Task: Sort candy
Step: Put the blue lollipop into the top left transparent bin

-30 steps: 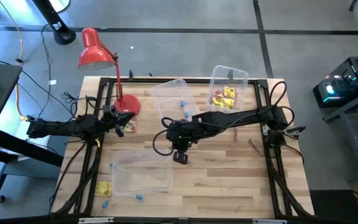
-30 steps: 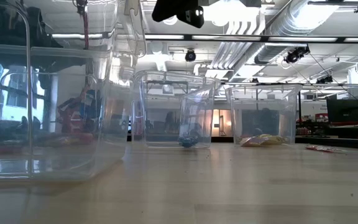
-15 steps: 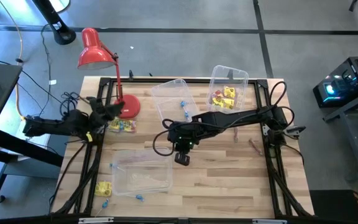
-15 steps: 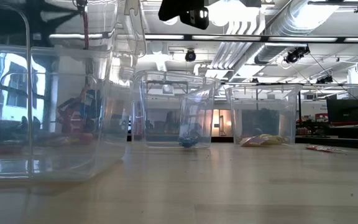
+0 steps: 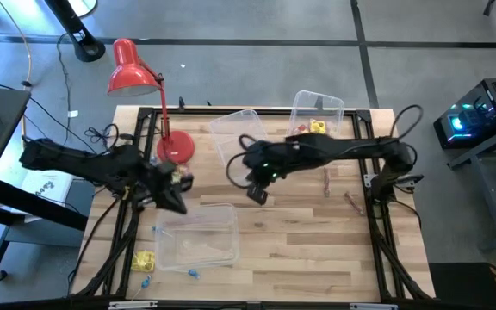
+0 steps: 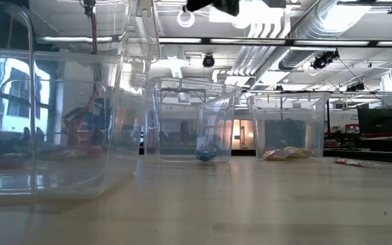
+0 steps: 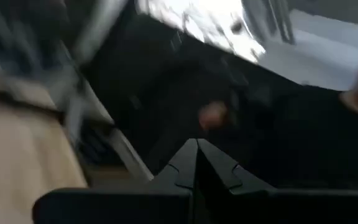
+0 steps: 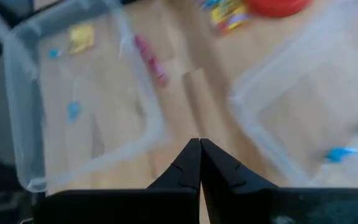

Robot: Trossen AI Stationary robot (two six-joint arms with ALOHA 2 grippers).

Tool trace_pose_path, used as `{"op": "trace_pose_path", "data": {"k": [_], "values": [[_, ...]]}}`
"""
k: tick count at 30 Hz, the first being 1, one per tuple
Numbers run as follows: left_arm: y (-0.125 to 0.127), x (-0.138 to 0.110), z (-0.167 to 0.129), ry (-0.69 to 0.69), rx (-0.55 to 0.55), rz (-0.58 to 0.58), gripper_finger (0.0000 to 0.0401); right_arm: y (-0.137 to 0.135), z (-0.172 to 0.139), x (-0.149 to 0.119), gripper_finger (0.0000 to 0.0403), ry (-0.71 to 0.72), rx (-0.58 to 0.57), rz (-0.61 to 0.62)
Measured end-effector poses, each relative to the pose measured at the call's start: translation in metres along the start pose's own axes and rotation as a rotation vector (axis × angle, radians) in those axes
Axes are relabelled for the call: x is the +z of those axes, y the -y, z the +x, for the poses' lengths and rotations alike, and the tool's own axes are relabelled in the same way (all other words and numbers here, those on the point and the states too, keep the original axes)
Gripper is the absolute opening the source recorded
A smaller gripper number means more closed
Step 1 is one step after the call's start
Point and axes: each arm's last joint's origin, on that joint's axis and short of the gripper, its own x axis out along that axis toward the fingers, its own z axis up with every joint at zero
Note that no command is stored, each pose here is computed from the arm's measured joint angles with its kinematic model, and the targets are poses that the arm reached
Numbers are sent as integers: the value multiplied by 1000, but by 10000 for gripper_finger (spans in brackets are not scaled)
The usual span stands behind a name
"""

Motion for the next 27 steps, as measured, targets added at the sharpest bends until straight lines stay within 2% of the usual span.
{"op": "trace_pose_path", "data": {"k": [4,6,8,10,12,17,24,27], "values": [[0,-12,8,-265,-70,-370,0,5,-27,-2,0,54,-84,44],[13,-20,10,-376,-86,-461,0,7,-35,-4,0,63,-118,50],[28,-27,8,-453,-65,-506,0,8,-37,-5,0,66,-151,48],[39,-38,4,-522,44,-550,0,8,-37,-7,0,59,-176,41],[47,-51,-3,-594,208,-593,0,8,-36,-6,0,62,-188,32],[60,-75,-15,-635,569,-638,0,9,-31,-6,0,57,-220,1],[61,-112,-21,-815,941,-803,0,10,-31,-8,0,34,-231,-20],[59,-121,-17,-831,1017,-798,0,10,-31,-9,0,26,-234,-29]]}}
